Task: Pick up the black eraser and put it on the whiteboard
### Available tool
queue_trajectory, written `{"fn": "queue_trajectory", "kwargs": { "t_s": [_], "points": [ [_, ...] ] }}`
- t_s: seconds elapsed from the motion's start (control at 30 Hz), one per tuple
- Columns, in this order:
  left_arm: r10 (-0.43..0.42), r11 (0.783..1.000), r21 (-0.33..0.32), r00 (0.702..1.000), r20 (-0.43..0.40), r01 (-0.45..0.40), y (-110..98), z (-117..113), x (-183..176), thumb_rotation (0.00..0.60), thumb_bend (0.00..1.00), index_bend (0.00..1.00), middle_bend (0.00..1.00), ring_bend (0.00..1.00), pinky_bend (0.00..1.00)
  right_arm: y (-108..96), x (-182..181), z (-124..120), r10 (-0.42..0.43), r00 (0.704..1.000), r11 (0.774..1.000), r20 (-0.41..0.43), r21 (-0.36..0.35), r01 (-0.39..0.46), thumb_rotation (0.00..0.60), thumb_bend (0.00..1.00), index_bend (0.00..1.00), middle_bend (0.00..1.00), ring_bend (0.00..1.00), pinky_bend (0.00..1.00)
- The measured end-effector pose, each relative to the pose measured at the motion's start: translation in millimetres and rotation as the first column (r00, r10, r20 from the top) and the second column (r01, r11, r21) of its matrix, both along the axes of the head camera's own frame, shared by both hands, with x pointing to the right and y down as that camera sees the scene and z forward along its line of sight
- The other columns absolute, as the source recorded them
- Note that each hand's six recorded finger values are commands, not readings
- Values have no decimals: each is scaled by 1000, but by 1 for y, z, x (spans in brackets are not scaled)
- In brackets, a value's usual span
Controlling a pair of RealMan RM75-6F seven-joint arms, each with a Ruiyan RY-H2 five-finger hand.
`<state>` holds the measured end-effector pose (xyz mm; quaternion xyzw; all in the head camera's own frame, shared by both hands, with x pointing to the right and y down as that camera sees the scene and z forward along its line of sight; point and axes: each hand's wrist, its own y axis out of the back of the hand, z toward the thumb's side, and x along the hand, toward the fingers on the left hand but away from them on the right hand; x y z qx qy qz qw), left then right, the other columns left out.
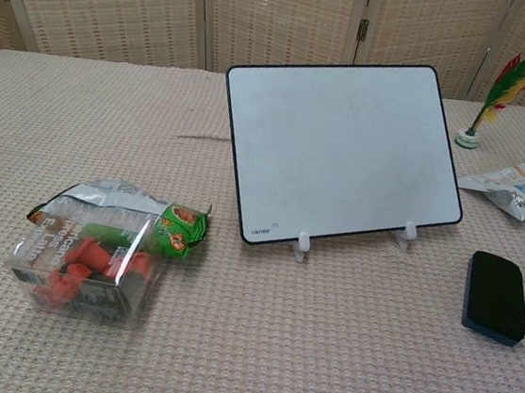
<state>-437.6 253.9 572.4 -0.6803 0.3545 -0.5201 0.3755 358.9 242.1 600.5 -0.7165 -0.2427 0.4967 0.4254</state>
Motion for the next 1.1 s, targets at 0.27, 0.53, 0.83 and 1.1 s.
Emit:
{"fn": "queue_trajectory", "kwargs": {
  "t_s": [0.27, 0.53, 0.83, 1.1],
  "points": [
    [3, 1000, -10, 1000, -9, -3, -1, 2, 2, 600, 106, 0, 9, 0, 0, 0, 1, 0, -5, 1000, 1000, -11, 5, 5, 600, 266, 0, 0, 0, 0],
    [24, 999, -33, 999, -23, -25, -5, 9, 9, 600, 106, 0, 10, 0, 0, -3, -4, 11, -144, 981, 990, -129, -12, 144, 600, 267, 131, 0, 0, 0],
    [20, 999, -38, 1000, -11, -21, -4, 11, 9, 600, 106, 3, 10, 0, 0, -13, -9, 21, -332, 880, 942, -340, -67, 329, 600, 267, 239, 0, 0, 0],
    [-1, 999, -39, 1000, -11, 1, -5, 10, 6, 600, 108, 25, 10, 0, 0, -21, -28, 46, -421, 819, 906, -390, -133, 403, 600, 267, 270, 0, 0, 0]
  ]
}}
